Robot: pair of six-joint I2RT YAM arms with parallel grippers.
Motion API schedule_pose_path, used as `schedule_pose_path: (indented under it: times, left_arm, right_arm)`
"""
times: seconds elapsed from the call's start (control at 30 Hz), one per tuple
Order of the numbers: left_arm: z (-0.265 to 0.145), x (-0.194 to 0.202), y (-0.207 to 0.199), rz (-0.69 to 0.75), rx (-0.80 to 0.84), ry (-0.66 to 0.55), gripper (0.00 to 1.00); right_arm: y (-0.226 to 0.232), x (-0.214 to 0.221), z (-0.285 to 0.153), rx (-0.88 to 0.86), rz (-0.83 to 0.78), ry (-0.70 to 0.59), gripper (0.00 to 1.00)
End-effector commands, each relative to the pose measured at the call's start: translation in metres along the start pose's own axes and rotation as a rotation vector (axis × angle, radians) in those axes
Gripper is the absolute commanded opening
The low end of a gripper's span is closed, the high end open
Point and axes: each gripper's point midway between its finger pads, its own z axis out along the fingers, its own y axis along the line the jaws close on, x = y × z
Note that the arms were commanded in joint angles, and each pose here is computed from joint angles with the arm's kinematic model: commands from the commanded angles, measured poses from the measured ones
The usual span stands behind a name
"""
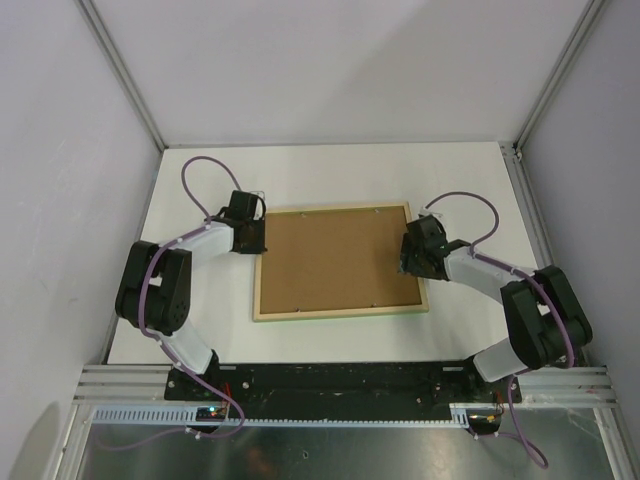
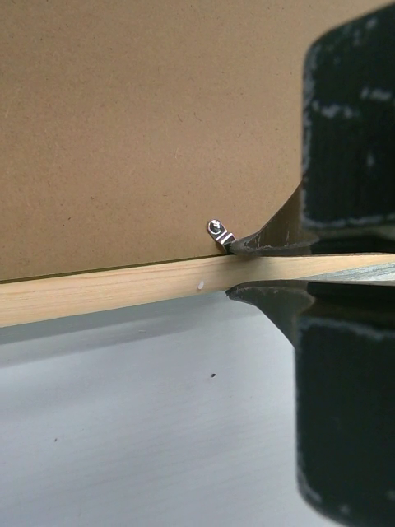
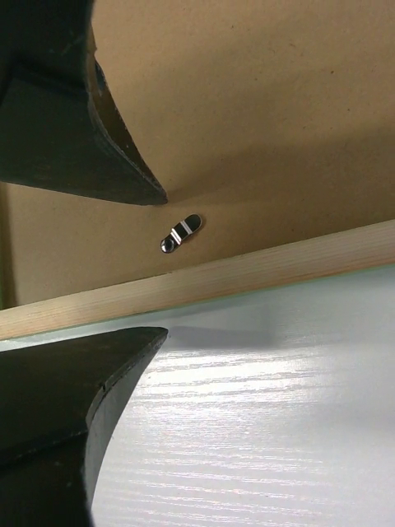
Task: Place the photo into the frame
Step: Press the fastener onto the backboard.
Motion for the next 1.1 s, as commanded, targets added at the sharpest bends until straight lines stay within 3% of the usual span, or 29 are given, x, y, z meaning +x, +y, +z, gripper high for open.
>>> schedule_pose_path:
  times: [0.0, 0.27, 0.5, 0.63, 0.73, 1.07]
  left_arm:
    - [-0.001, 0.038, 0.021, 0.089, -0.058, 0.129, 0.00]
    - [0.000, 0.038, 0.020, 0.087, -0.048, 0.132, 0.00]
    - [0.000, 0.039, 0.020, 0.087, -0.047, 0.132, 0.00]
    - [-0.001, 0.039, 0.021, 0.086, -0.052, 0.132, 0.00]
    - [-0.001, 0.039, 0.021, 0.087, -0.052, 0.132, 0.00]
    - [-0.001, 0.037, 0.021, 0.085, -0.052, 0.128, 0.00]
  right_arm:
    - [0.001, -0.009, 0.006, 0.022, -0.016, -0.030, 0.63]
    - [-0.002, -0.007, 0.014, 0.051, -0.007, -0.029, 0.44]
    - [-0.001, -0.006, 0.016, 0.050, 0.011, -0.026, 0.18]
    - [0.000, -0.012, 0.010, 0.045, 0.007, -0.050, 0.36]
    - [-0.001, -0.019, 0.005, 0.043, 0.000, -0.075, 0.44]
    - [0.009, -0.023, 0.001, -0.003, -0.056, -0.094, 0.50]
